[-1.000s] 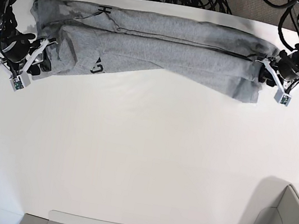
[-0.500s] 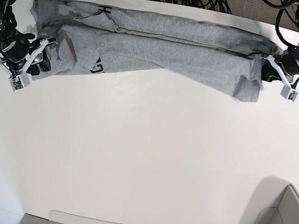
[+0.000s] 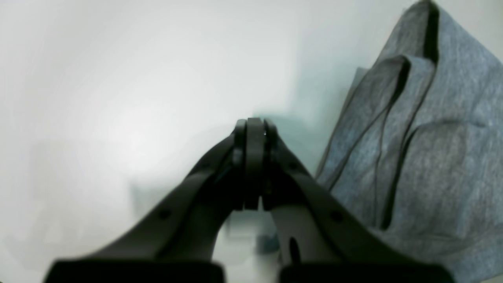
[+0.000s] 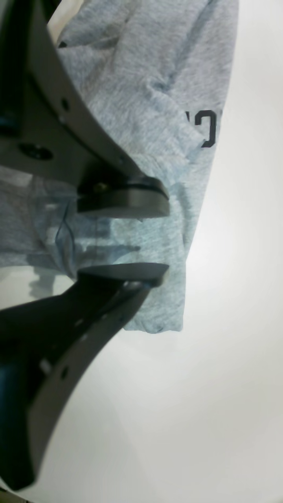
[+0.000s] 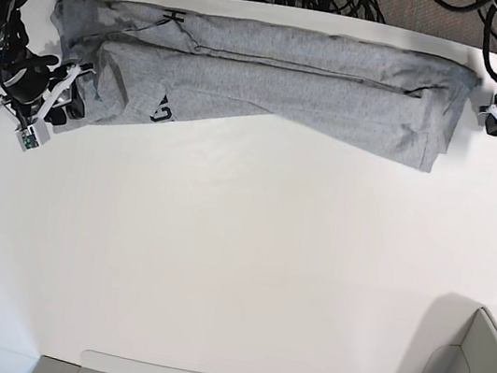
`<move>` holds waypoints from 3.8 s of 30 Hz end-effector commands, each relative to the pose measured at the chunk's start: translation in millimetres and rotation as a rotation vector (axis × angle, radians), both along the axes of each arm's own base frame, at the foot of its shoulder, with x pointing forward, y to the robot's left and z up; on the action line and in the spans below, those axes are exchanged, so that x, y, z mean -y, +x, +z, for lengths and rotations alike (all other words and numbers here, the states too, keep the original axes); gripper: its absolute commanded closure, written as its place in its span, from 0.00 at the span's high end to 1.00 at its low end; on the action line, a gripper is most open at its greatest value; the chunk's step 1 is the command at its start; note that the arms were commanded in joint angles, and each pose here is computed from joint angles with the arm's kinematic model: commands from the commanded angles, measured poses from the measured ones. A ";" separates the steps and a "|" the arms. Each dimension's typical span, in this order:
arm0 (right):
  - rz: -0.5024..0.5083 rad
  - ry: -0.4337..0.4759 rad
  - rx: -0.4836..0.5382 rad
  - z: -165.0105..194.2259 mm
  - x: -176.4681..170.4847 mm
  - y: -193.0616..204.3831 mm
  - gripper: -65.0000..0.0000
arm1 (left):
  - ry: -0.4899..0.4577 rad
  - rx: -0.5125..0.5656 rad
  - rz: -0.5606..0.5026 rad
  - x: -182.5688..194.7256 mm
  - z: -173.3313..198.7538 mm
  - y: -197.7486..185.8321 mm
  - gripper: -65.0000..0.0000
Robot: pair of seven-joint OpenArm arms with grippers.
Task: Fold the T-shirt properly
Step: 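Release the strip end with the left gripper and lift it away, then lower the left gripper and regrasp the strip end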
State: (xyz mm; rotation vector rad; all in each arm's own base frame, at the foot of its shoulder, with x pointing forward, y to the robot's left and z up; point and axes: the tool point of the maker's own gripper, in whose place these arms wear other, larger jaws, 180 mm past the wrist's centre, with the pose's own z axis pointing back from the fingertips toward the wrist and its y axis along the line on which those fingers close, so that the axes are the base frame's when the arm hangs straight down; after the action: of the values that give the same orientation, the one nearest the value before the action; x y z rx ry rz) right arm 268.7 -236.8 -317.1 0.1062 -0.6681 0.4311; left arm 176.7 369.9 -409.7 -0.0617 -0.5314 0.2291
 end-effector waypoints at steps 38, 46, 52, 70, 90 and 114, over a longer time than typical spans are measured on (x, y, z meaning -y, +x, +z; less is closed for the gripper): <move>0.008 0.001 0.020 4.7 -1.6 -0.1 0.31 | -0.079 0.376 -0.219 99.6 101.5 40.8 0.34; -0.002 0.024 0.008 -1.2 -6.4 -5.4 0.31 | -0.075 0.366 -0.229 100.7 100.1 40.6 0.41; -0.004 0.023 -0.005 -4.5 -5.9 -9.7 0.31 | -0.017 0.194 -0.242 95.7 59.7 18.8 0.41; -0.002 0.027 -0.014 -7.7 -7.5 -10.9 0.31 | -0.080 0.069 -0.223 86.5 6.6 15.0 0.41; -0.006 0.053 -0.005 -7.9 -15.1 -9.5 0.31 | 0.090 0.808 -0.107 46.9 231.0 183.9 0.32; 0.061 -0.118 0.000 -12.5 -15.7 -10.6 0.31 | 0.020 0.069 -0.201 32.4 31.7 55.4 0.43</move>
State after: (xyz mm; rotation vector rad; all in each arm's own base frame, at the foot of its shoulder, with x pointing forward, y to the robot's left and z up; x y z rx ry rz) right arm 249.7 -218.5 -341.1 0.0307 -0.5990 0.5140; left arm 219.9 336.3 -392.7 -0.1009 -0.5330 0.0366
